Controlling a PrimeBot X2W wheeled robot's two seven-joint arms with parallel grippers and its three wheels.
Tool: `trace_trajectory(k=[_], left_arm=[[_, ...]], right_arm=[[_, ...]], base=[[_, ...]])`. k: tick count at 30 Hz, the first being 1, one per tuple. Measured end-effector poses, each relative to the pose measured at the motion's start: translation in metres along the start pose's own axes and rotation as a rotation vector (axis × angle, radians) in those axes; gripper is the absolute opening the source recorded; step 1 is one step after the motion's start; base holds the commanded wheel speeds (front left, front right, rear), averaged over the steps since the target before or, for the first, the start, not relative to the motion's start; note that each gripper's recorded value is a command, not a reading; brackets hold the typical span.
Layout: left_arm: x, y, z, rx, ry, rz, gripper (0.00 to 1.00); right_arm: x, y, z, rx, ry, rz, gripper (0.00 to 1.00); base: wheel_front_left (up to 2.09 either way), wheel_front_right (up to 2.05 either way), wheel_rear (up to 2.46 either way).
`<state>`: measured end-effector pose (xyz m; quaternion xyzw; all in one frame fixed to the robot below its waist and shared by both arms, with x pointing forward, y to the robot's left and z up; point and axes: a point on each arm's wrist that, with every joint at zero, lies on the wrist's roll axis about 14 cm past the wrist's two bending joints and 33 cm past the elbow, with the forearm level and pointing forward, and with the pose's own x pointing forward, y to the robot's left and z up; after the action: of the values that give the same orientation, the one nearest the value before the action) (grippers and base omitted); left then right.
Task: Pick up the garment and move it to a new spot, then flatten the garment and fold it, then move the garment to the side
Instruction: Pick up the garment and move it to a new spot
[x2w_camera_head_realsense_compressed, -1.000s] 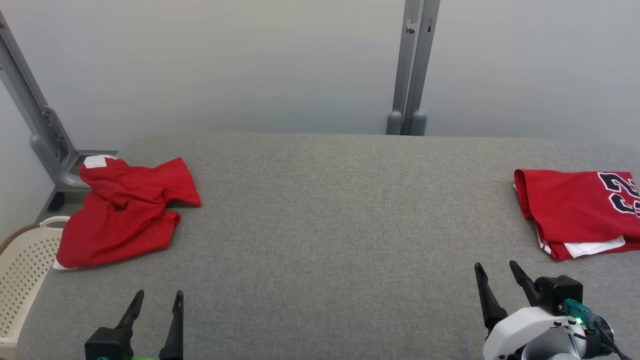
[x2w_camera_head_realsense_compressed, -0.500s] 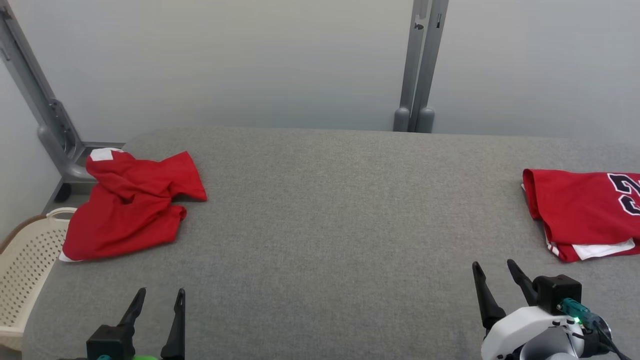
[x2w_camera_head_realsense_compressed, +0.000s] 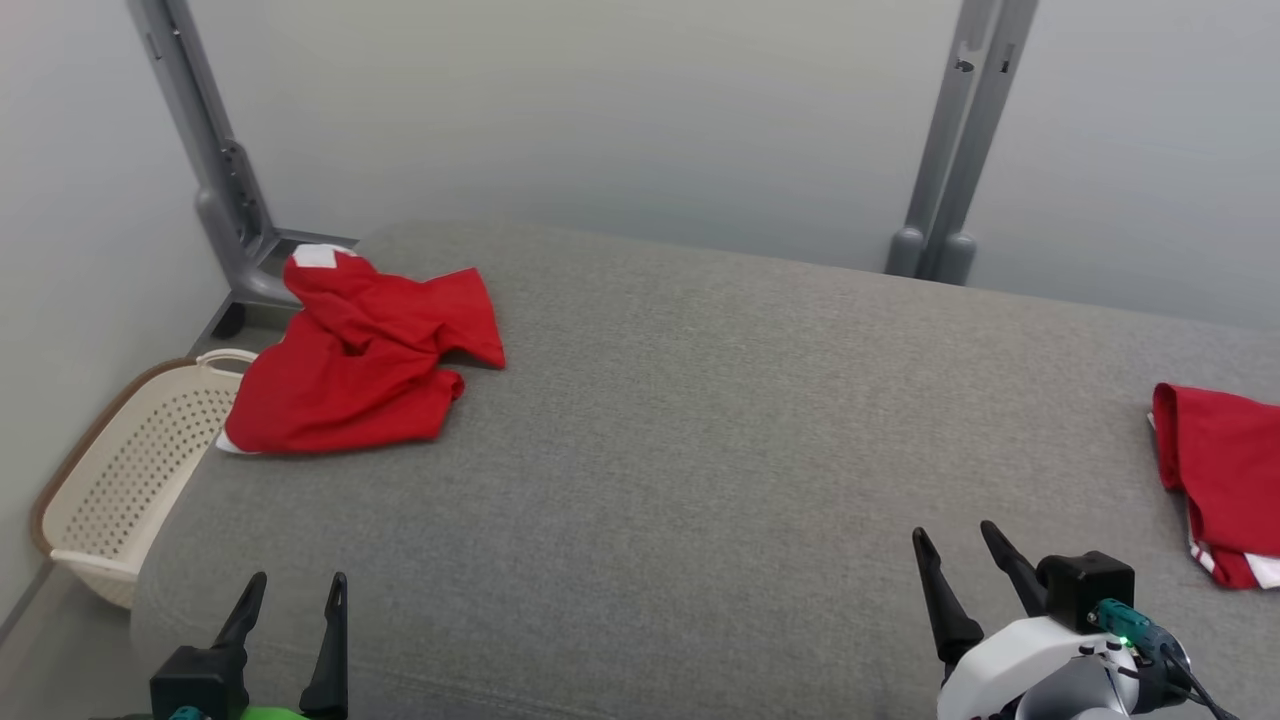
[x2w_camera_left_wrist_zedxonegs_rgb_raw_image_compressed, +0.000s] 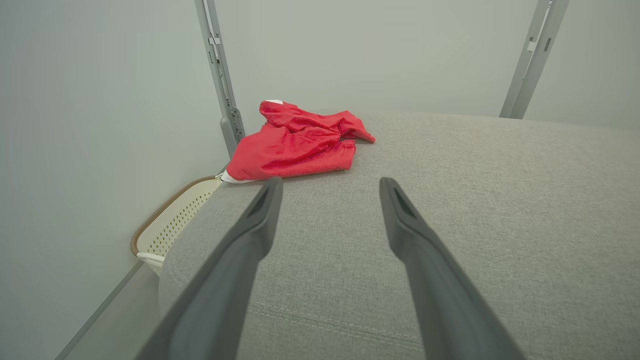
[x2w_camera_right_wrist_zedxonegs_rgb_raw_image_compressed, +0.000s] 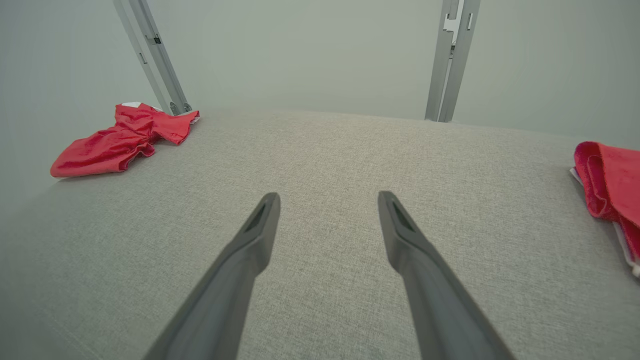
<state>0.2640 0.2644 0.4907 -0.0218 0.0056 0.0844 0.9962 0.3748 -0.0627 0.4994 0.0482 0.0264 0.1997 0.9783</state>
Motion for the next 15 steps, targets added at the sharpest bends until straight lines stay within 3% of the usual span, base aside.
trace_trajectory(k=[15], left_arm=[[-0.046, 0.053, -0.007, -0.029, 0.011, 0.212, 1.00]], right_arm=[[0.039, 0.093, -0.001, -0.013, 0.019, 0.287, 1.00]], base=[[0.00, 0.00, 0.00]])
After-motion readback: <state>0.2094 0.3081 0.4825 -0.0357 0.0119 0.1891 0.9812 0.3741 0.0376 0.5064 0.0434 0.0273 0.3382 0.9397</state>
